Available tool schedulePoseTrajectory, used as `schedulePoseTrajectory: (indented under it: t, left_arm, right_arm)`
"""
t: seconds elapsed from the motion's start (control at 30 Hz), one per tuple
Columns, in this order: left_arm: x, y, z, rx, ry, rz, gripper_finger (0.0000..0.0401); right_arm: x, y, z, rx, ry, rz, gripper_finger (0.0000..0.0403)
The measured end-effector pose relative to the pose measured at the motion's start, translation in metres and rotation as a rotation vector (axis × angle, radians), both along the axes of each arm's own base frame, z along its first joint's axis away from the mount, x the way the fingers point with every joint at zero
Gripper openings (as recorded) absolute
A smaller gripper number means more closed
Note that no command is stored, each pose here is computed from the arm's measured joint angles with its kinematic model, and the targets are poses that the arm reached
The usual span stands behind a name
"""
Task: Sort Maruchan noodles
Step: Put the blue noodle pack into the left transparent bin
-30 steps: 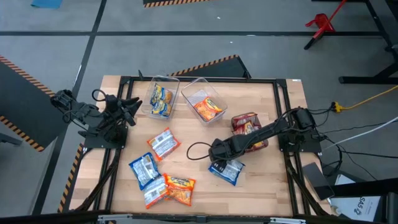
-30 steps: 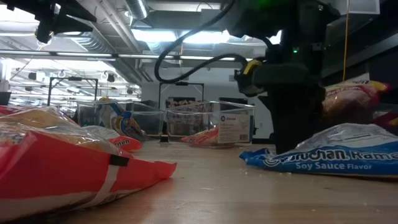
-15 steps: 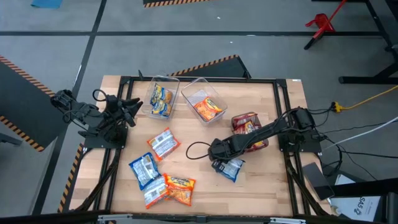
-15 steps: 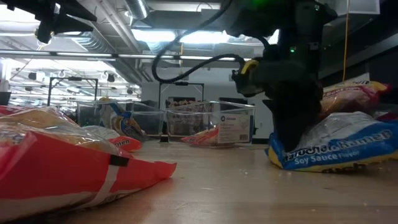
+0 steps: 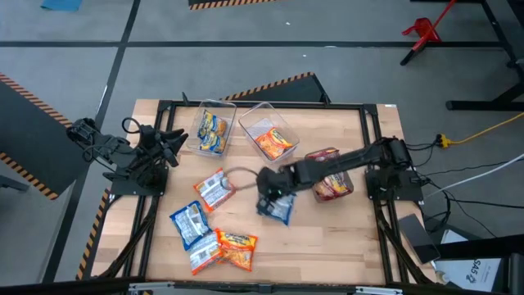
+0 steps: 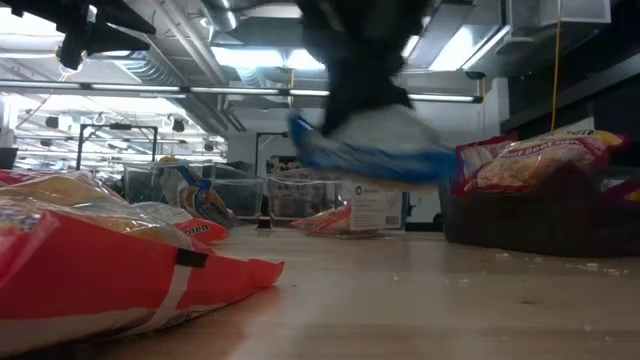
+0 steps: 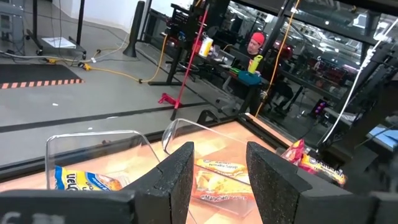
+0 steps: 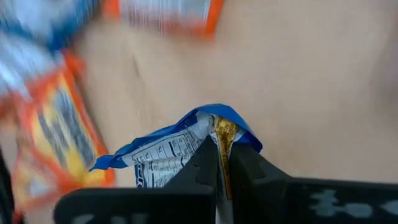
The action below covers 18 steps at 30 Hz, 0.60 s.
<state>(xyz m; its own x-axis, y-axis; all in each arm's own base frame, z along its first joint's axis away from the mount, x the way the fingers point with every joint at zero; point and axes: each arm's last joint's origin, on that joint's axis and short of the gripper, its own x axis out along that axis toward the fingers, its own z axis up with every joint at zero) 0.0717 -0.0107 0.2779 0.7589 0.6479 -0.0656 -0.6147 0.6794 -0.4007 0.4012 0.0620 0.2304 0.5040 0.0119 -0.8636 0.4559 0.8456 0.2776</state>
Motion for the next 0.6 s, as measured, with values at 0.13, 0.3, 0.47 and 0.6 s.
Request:
schedulePoseTrajectory:
  t: [0.13,0.3,0.47,0.6]
  left_arm:
    - [0.000,0.000,0.000,-0.013,-0.011,0.001,0.0141]
    - [0.000,0.000,0.000,-0.019,-0.010,-0.021,0.0141]
    - [0.000,-0.001,0.000,-0.022,-0.012,-0.023,0.0141]
    - [0.000,-0.001,0.000,-0.022,-0.012,-0.023,0.0141]
  right_arm:
    - [0.016,-0.031,0.035,-0.075,-0.125,-0.036,0.0001]
    - [0.032,-0.074,0.078,-0.132,-0.341,-0.120,0.0001]
    - [0.043,-0.123,0.108,-0.166,-0.589,-0.239,0.0000]
    - [0.056,-0.159,0.106,-0.182,-0.726,-0.297,0.0000]
